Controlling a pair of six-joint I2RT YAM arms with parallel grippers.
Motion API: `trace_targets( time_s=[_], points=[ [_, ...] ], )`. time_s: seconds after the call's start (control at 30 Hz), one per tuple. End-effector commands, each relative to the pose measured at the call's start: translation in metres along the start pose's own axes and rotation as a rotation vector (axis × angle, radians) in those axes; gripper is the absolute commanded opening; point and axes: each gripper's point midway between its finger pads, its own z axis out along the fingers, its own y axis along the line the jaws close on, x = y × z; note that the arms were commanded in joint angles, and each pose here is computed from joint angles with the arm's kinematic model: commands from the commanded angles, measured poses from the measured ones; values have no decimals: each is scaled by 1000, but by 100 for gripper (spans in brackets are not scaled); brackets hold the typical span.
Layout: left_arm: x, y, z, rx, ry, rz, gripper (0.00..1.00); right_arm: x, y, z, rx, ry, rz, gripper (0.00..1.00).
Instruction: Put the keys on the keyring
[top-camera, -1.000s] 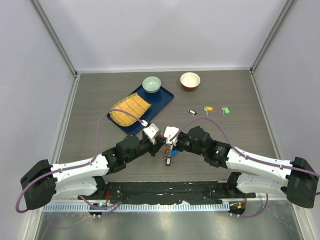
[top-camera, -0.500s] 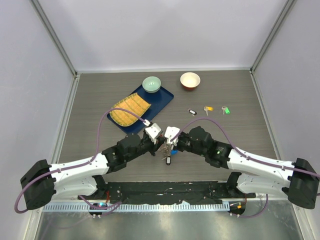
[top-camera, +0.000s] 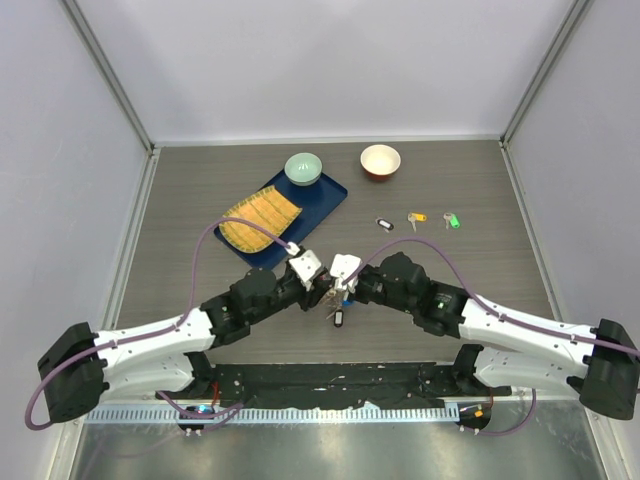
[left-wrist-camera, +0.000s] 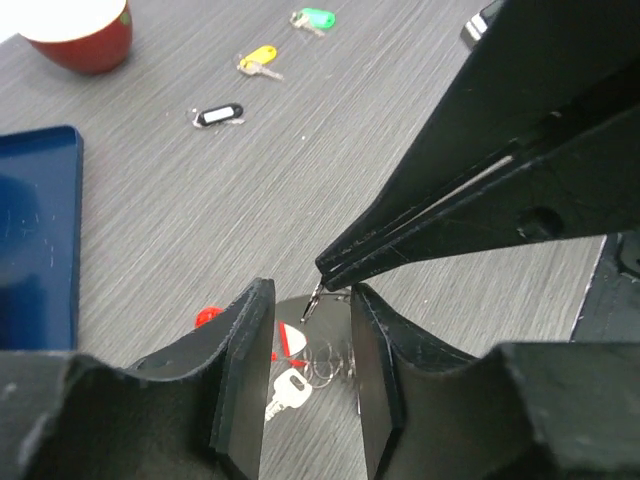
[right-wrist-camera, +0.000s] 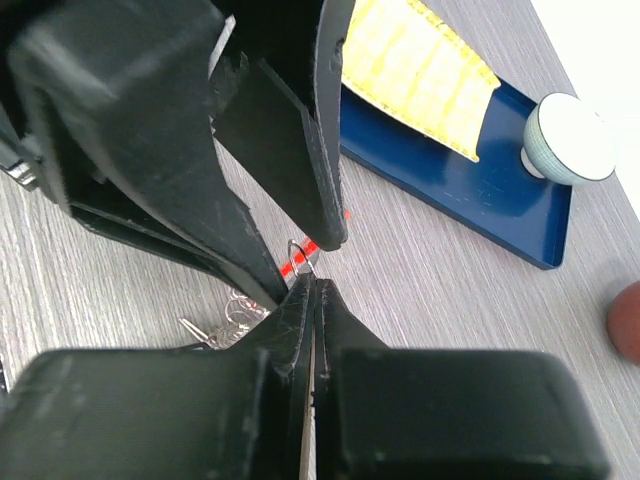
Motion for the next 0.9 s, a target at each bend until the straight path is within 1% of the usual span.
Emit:
trace_targets(
  time_s=[0.0,0.03,0.07,0.23,0.37,0.6,0.73,0.87],
  points=[
    [-42,-3,-12,23,-221,45,42,-48,-12,-7,28,-138,-9,1],
    [-47,-3,-14,24,-248,53,43,-49,-13,-8,31,-140,-12,1],
    [-47,-3,-16,27,-255,64,46,-49,-14,-9,32,-139,-15,1],
    [-44,-6,-26,52,-291,126,52,-51,-17,-11,43,-139,-23,1],
    [-40,-5,-29,71,-301,149,53,-52,-19,-14,57,-145,-30,1],
    [-43,0,-23,76,-294,163,47,-52,-17,-14,45,-144,-34,1],
    [-48,-2,-18,91,-299,164,40,-51,-16,-13,40,-144,-35,1],
    [-44,-4,-14,108,-276,165,37,-52,-16,-14,41,-147,-35,1]
  ],
)
